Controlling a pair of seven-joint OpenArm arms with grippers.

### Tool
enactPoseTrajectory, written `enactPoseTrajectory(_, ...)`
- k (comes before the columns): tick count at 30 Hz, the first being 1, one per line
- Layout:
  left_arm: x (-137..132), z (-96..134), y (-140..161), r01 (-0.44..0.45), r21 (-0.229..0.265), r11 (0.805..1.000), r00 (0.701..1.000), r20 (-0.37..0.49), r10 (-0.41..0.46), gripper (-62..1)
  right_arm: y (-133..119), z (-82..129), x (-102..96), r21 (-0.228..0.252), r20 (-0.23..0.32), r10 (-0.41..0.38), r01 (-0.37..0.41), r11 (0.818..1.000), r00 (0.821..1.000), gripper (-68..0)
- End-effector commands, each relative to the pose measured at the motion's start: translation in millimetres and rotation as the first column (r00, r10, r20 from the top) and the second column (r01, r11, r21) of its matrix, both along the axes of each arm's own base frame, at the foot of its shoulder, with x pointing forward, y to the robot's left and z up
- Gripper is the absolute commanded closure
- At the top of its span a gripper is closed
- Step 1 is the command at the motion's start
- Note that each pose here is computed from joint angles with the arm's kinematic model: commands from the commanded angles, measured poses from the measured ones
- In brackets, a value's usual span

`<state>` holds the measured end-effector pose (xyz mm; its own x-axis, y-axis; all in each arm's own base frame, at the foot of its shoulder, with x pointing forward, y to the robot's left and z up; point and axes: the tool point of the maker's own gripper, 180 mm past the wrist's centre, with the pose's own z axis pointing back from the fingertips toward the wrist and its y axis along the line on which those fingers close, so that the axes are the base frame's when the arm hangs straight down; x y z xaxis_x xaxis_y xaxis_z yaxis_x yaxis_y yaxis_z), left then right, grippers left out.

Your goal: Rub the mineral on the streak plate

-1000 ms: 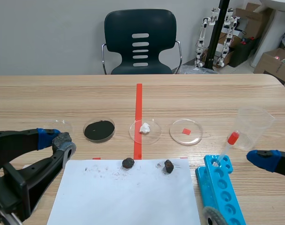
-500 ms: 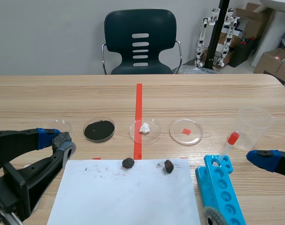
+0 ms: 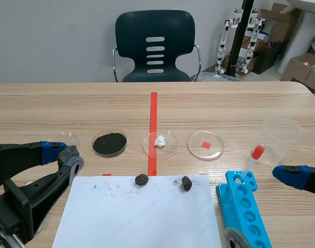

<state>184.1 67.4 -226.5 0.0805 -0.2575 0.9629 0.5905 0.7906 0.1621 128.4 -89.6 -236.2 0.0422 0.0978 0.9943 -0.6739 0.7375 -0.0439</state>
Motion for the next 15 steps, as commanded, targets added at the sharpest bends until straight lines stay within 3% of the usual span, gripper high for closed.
enactPoseTrajectory(1, -0.2, 5.1, -0.8, -0.006, -0.021, 1.000, 1.000, 0.014, 0.006, -9.0, 3.2, 10.7, 4.2, 0.025, 0.034, 0.002, -0.003, 1.000, 0.999, -59.1)
enactPoseTrajectory(15, -0.5, 0.8, 0.3, -0.010, -0.007, 1.000, 1.000, -0.006, 0.010, -9.0, 3.2, 10.7, 4.2, 0.025, 0.034, 0.002, -0.003, 1.000, 0.999, -59.1)
